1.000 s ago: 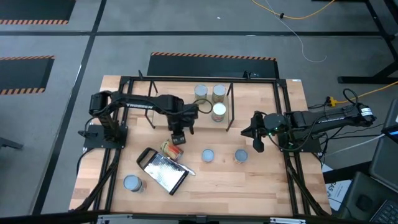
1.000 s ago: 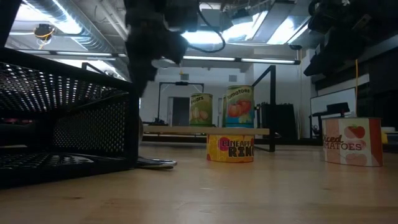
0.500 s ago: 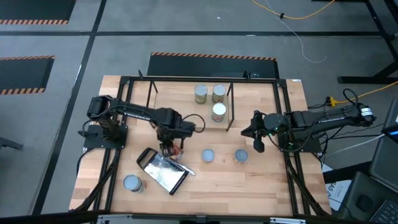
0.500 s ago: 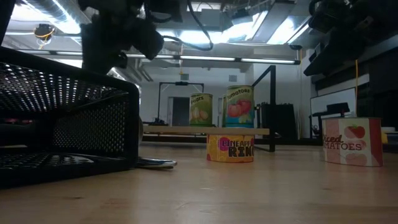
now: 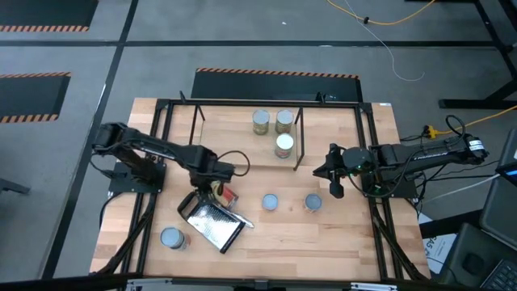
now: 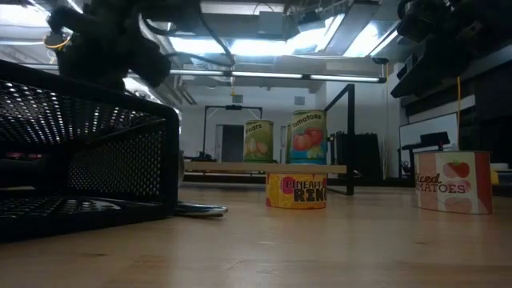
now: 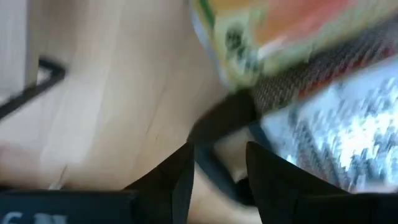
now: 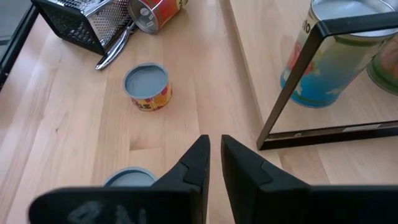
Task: Pick and place cans onto a shelf
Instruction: Put the canned pineapple on the shelf
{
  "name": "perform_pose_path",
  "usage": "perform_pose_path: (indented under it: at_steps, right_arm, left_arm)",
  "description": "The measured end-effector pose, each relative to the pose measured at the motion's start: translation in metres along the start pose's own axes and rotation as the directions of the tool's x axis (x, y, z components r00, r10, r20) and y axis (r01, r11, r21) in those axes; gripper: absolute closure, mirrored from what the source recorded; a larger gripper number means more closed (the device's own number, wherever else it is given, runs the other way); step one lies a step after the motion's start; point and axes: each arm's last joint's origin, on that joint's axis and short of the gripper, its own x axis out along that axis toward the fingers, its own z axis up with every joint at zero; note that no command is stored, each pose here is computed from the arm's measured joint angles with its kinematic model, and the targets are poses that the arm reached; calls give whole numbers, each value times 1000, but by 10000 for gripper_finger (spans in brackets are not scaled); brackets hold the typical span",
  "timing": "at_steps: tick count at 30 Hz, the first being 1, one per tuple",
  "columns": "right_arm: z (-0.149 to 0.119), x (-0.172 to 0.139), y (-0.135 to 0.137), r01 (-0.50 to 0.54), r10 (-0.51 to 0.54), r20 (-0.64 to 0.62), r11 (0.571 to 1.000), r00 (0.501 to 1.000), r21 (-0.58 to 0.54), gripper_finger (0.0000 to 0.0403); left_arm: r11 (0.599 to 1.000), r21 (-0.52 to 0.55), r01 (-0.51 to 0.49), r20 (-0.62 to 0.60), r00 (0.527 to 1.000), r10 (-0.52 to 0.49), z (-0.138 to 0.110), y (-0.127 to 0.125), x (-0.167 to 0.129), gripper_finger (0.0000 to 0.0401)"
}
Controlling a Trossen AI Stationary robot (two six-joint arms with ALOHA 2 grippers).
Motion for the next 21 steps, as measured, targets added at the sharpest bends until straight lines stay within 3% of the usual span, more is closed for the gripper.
perform_pose_path:
  at_steps: [8,21]
  right_arm:
    - [1,0,0,-1,1,5,1000,1000,3,357]
    - [2,1,1,-3,3,18,1000,1000,7,357]
  left_arm:
    - [994,-51,94,198,977,-82,-9,8,16,264]
    - [990,-57,129,243,964,-112,-9,12,35,264]
